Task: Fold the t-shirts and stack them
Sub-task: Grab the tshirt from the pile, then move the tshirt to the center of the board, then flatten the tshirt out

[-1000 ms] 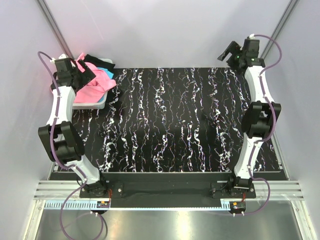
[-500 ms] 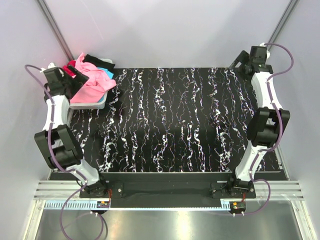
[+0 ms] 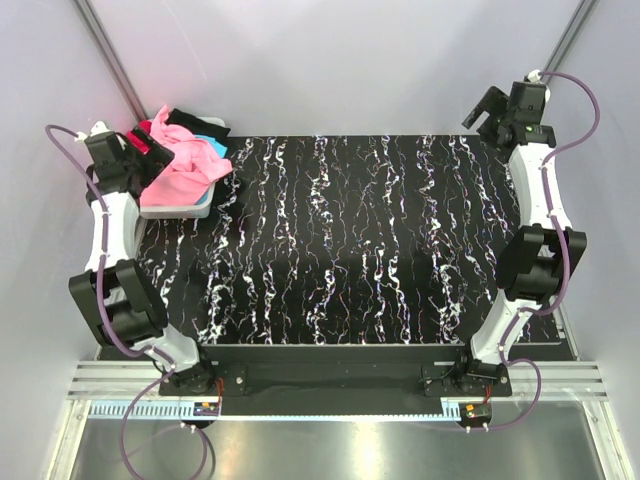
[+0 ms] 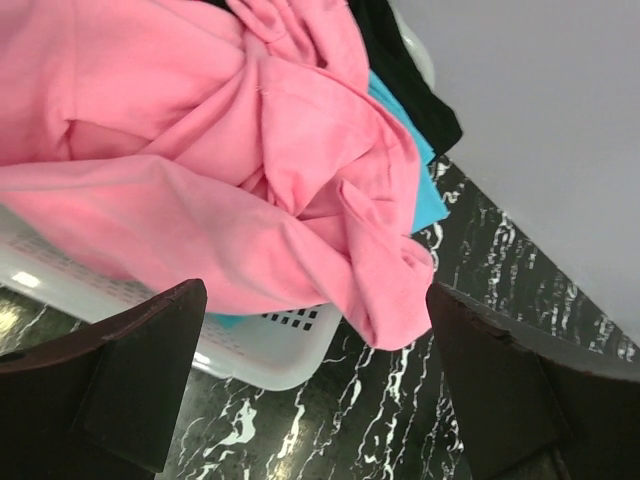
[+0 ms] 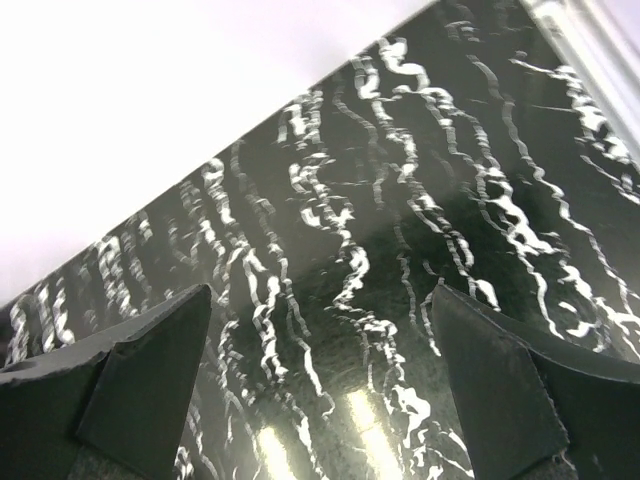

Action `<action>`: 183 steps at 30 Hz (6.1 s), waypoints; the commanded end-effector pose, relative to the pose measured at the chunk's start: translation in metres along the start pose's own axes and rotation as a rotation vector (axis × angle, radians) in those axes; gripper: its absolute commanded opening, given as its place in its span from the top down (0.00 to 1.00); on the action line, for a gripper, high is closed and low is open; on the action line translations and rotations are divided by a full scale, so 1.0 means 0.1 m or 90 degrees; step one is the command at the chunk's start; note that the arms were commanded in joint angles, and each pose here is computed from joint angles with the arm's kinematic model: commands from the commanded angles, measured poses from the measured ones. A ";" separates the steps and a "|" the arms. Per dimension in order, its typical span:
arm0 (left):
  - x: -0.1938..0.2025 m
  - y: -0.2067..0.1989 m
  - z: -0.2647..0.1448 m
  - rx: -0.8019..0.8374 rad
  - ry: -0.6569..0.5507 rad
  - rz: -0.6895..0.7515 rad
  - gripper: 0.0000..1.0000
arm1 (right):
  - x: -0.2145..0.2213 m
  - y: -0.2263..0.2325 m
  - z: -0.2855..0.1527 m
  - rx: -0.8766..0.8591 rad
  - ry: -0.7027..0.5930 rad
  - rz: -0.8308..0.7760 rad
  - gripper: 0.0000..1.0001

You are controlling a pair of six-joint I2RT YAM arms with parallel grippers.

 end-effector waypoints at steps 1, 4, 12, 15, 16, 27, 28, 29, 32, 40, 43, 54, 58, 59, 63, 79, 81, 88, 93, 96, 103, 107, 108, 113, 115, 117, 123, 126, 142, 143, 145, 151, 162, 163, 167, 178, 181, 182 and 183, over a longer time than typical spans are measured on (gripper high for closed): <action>-0.15 -0.09 -0.12 -0.028 -0.048 0.040 0.01 | -0.38 0.30 -0.27 -0.099 -0.061 -0.037 0.00; -0.19 -0.12 0.19 -0.042 -0.052 0.041 0.01 | -0.51 0.34 -0.31 -0.101 -0.092 -0.023 0.00; -0.33 0.11 0.97 -0.139 -0.054 -0.030 0.08 | -0.60 0.41 -0.26 -0.125 -0.115 -0.032 0.00; -0.23 0.22 1.14 -0.161 -0.037 -0.036 0.10 | -0.57 0.38 -0.25 -0.118 -0.111 -0.032 0.00; -0.21 0.26 1.18 -0.167 -0.033 -0.036 0.10 | -0.57 0.38 -0.25 -0.117 -0.112 -0.034 0.00; 0.02 0.36 1.41 -0.182 0.009 -0.024 0.20 | -0.58 0.37 -0.25 -0.115 -0.116 -0.046 0.00; 0.03 0.37 1.41 -0.182 0.009 -0.024 0.21 | -0.57 0.37 -0.25 -0.116 -0.114 -0.046 0.00; 0.04 0.36 1.42 -0.181 0.011 -0.021 0.25 | -0.57 0.37 -0.24 -0.115 -0.114 -0.045 0.00; 0.07 0.36 1.42 -0.184 0.015 -0.019 0.33 | -0.57 0.37 -0.24 -0.115 -0.115 -0.046 0.00; 0.10 0.38 1.45 -0.181 0.027 0.001 0.32 | -0.56 0.39 -0.17 -0.121 -0.111 -0.045 0.00; 0.14 0.40 1.47 -0.183 0.034 -0.002 0.40 | -0.56 0.40 -0.12 -0.126 -0.108 -0.044 0.00; 0.00 0.20 1.38 -0.174 0.005 0.017 1.00 | -0.64 0.43 -0.09 -0.134 -0.118 -0.040 0.00; -0.19 -0.01 1.20 -0.159 -0.037 0.036 1.00 | -0.60 0.44 -0.07 -0.141 -0.107 -0.032 0.00; -0.30 -0.14 1.07 -0.145 -0.059 0.038 1.00 | -0.60 0.45 -0.07 -0.145 -0.106 -0.032 0.00; -0.67 -0.59 0.65 -0.087 -0.128 0.044 1.00 | -0.62 0.44 -0.06 -0.141 -0.111 -0.032 0.00; -1.38 -2.82 -1.84 0.277 -0.372 0.183 1.00 | -0.72 0.39 -0.18 -0.113 -0.136 -0.027 0.00; -1.30 -2.92 -1.96 0.304 -0.366 0.190 1.00 | -0.70 0.38 -0.20 -0.109 -0.134 -0.025 0.00; -0.83 -3.19 -2.08 0.374 -0.305 0.241 1.00 | -0.67 0.30 -0.34 -0.084 -0.141 -0.032 0.00; -0.38 -3.28 -1.99 0.387 -0.239 0.284 1.00 | -0.69 0.27 -0.49 -0.076 -0.153 -0.045 0.00; 0.42 -3.36 -1.83 0.419 -0.110 0.305 1.00 | -0.69 0.21 -0.58 -0.056 -0.160 -0.038 0.00; 2.46 -3.08 -1.20 0.384 0.106 0.399 1.00 | -0.42 0.10 -0.55 -0.042 -0.124 -0.047 0.00; 3.38 -2.44 -0.53 0.285 0.202 0.422 1.00 | -0.25 0.07 -0.54 -0.046 -0.100 -0.046 0.00; 3.55 -2.29 -0.42 0.262 0.222 0.434 1.00 | -0.23 0.07 -0.55 -0.051 -0.098 -0.049 0.00; 4.14 -1.89 -0.22 0.214 0.305 0.524 0.99 | 0.02 0.08 -0.53 -0.090 -0.064 -0.076 0.00; 4.17 -1.92 -0.26 0.218 0.317 0.525 0.80 | 0.06 0.12 -0.57 -0.114 -0.063 -0.078 0.00; 4.08 -2.06 -0.31 0.237 0.308 0.518 0.52 | 0.07 0.19 -0.59 -0.144 -0.060 -0.082 0.00; 3.32 -2.33 -0.70 0.219 0.264 0.493 0.01 | 0.37 0.62 -0.75 -0.320 0.003 -0.099 0.00; 3.13 -2.31 -0.68 0.255 0.279 0.436 0.01 | 0.66 0.61 -0.60 -0.310 0.013 -0.094 0.00; 2.95 -2.20 -0.52 0.255 0.330 0.355 0.02 | 0.90 0.73 -0.40 -0.341 0.088 0.013 0.00; 2.97 -2.11 -0.49 0.245 0.341 0.353 0.03 | 0.95 0.75 -0.40 -0.337 0.093 0.013 0.00; 2.92 -2.02 -0.43 0.228 0.336 0.354 0.03 | 1.13 0.80 -0.42 -0.334 0.111 0.000 0.00; 2.95 -1.66 -0.38 0.173 0.369 0.313 0.08 | 1.71 1.29 -0.73 -0.428 0.196 -0.069 0.05; 3.12 -1.31 -0.64 0.157 0.422 0.284 0.18 | 2.64 1.42 -0.83 -0.398 0.325 -0.115 0.32; 3.14 -1.30 -0.64 0.155 0.427 0.281 0.18 | 2.66 1.41 -0.82 -0.395 0.328 -0.118 0.31; 3.32 -1.32 -0.65 0.151 0.435 0.300 0.19 | 2.76 1.39 -0.70 -0.381 0.345 -0.129 0.35; 3.59 -1.31 -0.61 0.117 0.435 0.310 0.23 | 2.92 1.53 -0.54 -0.343 0.369 -0.165 0.49; 3.68 -1.30 -0.61 0.118 0.446 0.317 0.23 | 2.92 1.52 -0.51 -0.338 0.366 -0.169 0.63; 3.70 -1.31 -0.61 0.120 0.446 0.319 0.24 | 2.93 1.52 -0.51 -0.338 0.368 -0.167 0.67; 3.74 -1.31 -0.63 0.124 0.449 0.324 0.24 | 2.92 1.54 -0.51 -0.343 0.368 -0.167 0.74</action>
Point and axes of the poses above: each gripper's point midway between its finger pads, its own z axis out along the fingers, its own y axis along the line the jaws close on, x = y × z, the point moved 3 cm from there along -z, back along the fingers, and after that the axes turned 7 degrees about -z, right-handed, at the moved point
